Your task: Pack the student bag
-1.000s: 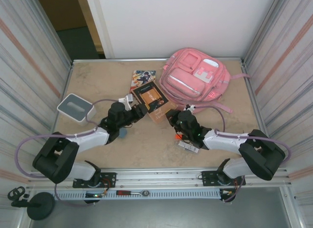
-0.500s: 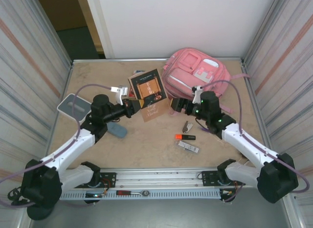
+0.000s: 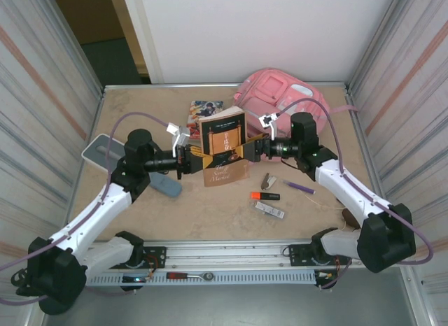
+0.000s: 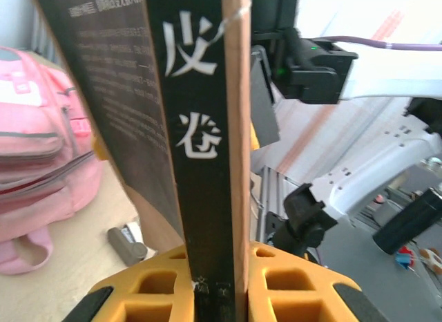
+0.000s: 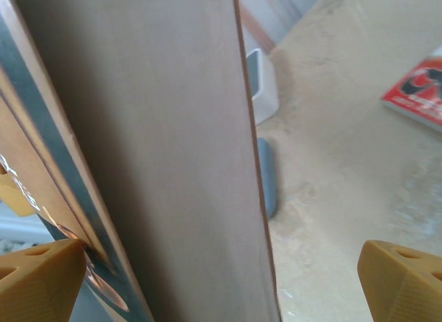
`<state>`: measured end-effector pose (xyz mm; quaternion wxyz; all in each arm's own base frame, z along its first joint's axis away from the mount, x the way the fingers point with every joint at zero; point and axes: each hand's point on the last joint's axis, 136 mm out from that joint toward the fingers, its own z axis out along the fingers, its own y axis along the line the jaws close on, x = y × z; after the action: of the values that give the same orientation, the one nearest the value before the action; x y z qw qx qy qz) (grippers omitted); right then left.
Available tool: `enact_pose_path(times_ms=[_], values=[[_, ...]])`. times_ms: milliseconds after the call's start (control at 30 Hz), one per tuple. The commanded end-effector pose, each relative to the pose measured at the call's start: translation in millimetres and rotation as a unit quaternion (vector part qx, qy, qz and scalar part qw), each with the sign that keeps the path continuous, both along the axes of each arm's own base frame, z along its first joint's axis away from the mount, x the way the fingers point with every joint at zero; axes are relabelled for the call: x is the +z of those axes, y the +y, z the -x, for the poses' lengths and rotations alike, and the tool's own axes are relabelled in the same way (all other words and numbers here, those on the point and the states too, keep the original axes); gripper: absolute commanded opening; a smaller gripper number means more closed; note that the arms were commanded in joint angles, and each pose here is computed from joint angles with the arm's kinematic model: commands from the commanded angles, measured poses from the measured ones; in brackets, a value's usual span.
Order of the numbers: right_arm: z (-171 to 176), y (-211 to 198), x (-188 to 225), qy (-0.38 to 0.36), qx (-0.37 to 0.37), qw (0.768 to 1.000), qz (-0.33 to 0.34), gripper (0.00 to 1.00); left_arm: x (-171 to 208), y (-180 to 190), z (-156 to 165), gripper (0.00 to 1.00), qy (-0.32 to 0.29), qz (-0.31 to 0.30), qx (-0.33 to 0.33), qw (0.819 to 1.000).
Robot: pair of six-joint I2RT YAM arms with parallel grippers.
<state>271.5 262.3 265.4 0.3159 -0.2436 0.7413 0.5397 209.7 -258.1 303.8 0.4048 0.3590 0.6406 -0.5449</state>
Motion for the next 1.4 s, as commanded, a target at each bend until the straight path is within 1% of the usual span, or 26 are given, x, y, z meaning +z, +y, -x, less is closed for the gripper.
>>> enact_pose_path(times_ms=[0, 100, 167, 233, 333, 367, 433, 500, 600, 667, 700, 733, 767, 833, 933, 967, 1067, 1133, 1200, 1300, 1367], values=[[23, 17, 39, -0.052, 0.081, 0.994, -0.057, 0.99, 52, -3, 23, 0.00, -0.105, 0.043, -0.064, 0.991], [40, 25, 56, -0.069, 0.119, 0.987, -0.081, 0.99, 54, -3, 16, 0.00, -0.107, 0.038, -0.056, 0.992], [47, 25, 66, -0.082, 0.126, 0.984, -0.091, 1.00, 55, -3, 8, 0.00, -0.104, 0.037, -0.050, 0.993], [52, 23, 74, -0.093, 0.127, 0.983, -0.099, 0.96, 56, -3, 1, 0.00, -0.100, 0.037, -0.047, 0.993], [56, 19, 83, -0.102, 0.124, 0.981, -0.105, 0.87, 55, -4, -11, 0.00, -0.089, 0.035, -0.038, 0.995], [54, 16, 85, -0.101, 0.115, 0.983, -0.106, 0.82, 54, -4, -16, 0.00, -0.083, 0.033, -0.034, 0.995], [49, 11, 85, -0.097, 0.095, 0.985, -0.106, 0.69, 51, -3, -23, 0.00, -0.072, 0.029, -0.028, 0.997], [41, 5, 83, -0.088, 0.068, 0.988, -0.105, 0.53, 49, -2, -31, 0.00, -0.062, 0.026, -0.020, 0.998], [28, 0, 79, -0.066, 0.028, 0.992, -0.101, 0.33, 43, 1, -46, 0.00, -0.041, 0.017, 0.010, 0.999], [16, -2, 75, -0.043, -0.010, 0.994, -0.100, 0.13, 38, 2, -57, 0.00, -0.020, 0.010, 0.030, 0.999], [10, -4, 74, -0.032, -0.028, 0.994, -0.101, 0.04, 36, 2, -61, 0.00, -0.012, 0.010, 0.035, 0.999], [3, -6, 72, -0.016, -0.052, 0.993, -0.104, 0.00, 35, 2, -63, 0.00, -0.004, 0.012, 0.038, 0.999], [-4, -9, 71, -0.002, -0.077, 0.991, -0.107, 0.00, 33, 2, -67, 0.06, 0.005, 0.014, 0.042, 0.999], [-17, -17, 69, 0.024, -0.121, 0.985, -0.118, 0.00, 30, 3, -73, 0.14, 0.022, 0.018, 0.058, 0.998], [-32, -30, 72, 0.053, -0.181, 0.969, -0.157, 0.00, 17, 7, -87, 0.48, 0.074, 0.029, 0.104, 0.991], [-36, -34, 75, 0.060, -0.197, 0.963, -0.173, 0.00, 12, 10, -92, 0.56, 0.097, 0.036, 0.123, 0.987], [-44, -41, 81, 0.069, -0.235, 0.948, -0.205, 0.00, -1, 13, -100, 0.74, 0.161, 0.070, 0.156, 0.972], [-47, -42, 82, 0.068, -0.251, 0.941, -0.217, 0.00, -7, 11, -101, 0.83, 0.189, 0.092, 0.166, 0.964], [-50, -40, 84, 0.068, -0.260, 0.936, -0.228, 0.00, -12, 5, -101, 0.88, 0.210, 0.098, 0.176, 0.957], [-54, -37, 85, 0.064, -0.272, 0.929, -0.244, 0.00, -21, -5, -102, 0.93, 0.242, 0.108, 0.193, 0.945], [-56, -36, 85, 0.064, -0.278, 0.924, -0.253, 0.00, -22, -11, -101, 0.95, 0.257, 0.126, 0.195, 0.938]])
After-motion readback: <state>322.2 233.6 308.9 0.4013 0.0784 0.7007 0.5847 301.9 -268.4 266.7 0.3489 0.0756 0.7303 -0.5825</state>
